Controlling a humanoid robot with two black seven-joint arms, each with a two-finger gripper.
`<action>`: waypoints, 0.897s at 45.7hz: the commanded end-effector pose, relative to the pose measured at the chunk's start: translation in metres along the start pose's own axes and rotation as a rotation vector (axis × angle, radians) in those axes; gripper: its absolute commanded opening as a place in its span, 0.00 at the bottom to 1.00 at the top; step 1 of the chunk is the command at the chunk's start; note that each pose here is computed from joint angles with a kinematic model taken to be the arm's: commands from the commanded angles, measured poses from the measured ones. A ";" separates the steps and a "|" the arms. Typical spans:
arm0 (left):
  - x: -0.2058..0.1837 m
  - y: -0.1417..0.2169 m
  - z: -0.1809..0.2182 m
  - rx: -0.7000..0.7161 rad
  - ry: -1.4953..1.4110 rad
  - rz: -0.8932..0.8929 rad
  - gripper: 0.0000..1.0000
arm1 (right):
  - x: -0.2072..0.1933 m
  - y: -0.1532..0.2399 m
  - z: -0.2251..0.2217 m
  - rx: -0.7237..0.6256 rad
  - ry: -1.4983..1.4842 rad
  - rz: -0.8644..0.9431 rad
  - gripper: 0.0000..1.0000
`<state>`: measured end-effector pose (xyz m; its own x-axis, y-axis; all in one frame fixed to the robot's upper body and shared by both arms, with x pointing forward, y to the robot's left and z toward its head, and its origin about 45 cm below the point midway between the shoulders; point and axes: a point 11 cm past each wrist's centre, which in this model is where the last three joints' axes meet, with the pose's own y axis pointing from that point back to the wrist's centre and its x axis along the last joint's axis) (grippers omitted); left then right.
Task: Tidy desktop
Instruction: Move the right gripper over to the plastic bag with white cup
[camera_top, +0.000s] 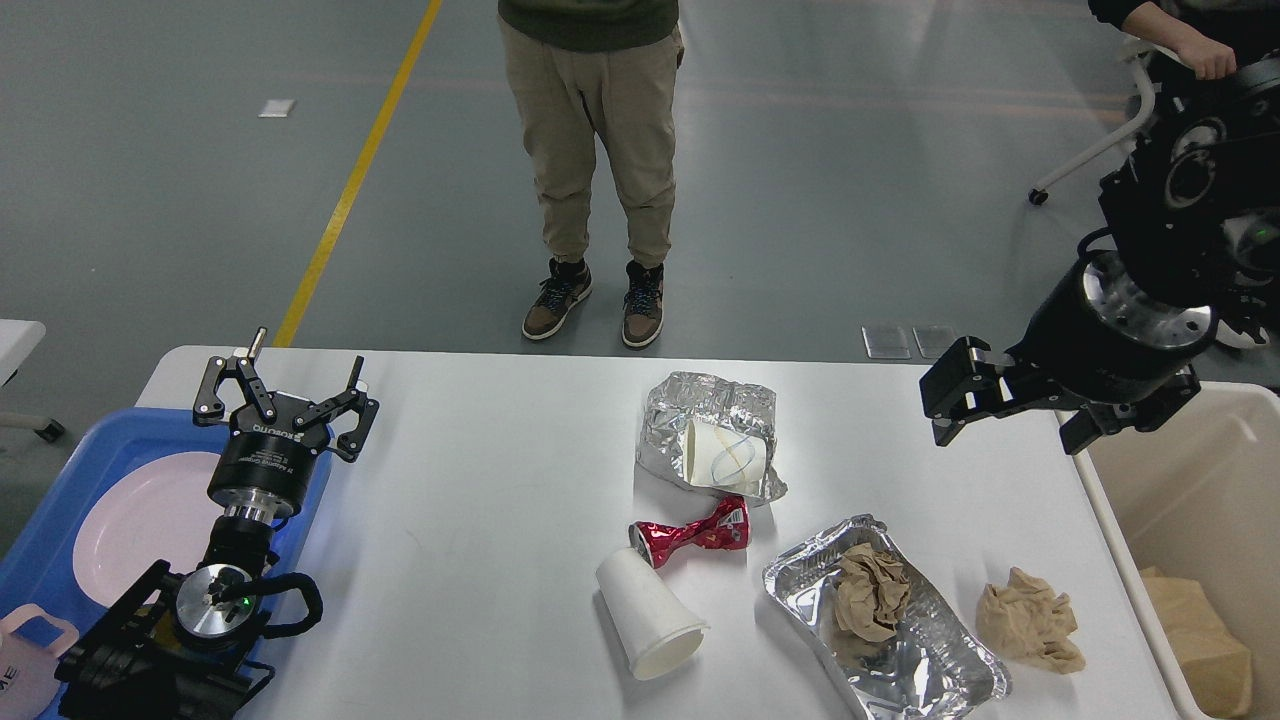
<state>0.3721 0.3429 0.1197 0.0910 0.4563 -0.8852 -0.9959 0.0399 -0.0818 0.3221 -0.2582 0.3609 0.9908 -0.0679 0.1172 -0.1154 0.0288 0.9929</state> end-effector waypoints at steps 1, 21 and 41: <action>0.000 0.000 0.000 0.000 0.000 0.000 0.96 | 0.013 -0.020 -0.006 0.020 -0.014 0.052 1.00; 0.000 0.000 0.000 0.000 0.000 0.000 0.96 | 0.051 -0.163 -0.005 -0.017 -0.058 0.230 1.00; 0.000 0.000 0.000 0.001 0.000 0.000 0.96 | 0.083 -0.248 -0.061 0.131 -0.061 0.385 1.00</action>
<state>0.3721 0.3427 0.1198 0.0912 0.4562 -0.8852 -0.9958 0.0407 -0.0817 0.4345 -0.2209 0.1400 0.8810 -0.1334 0.4540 -0.4643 -0.0586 0.8837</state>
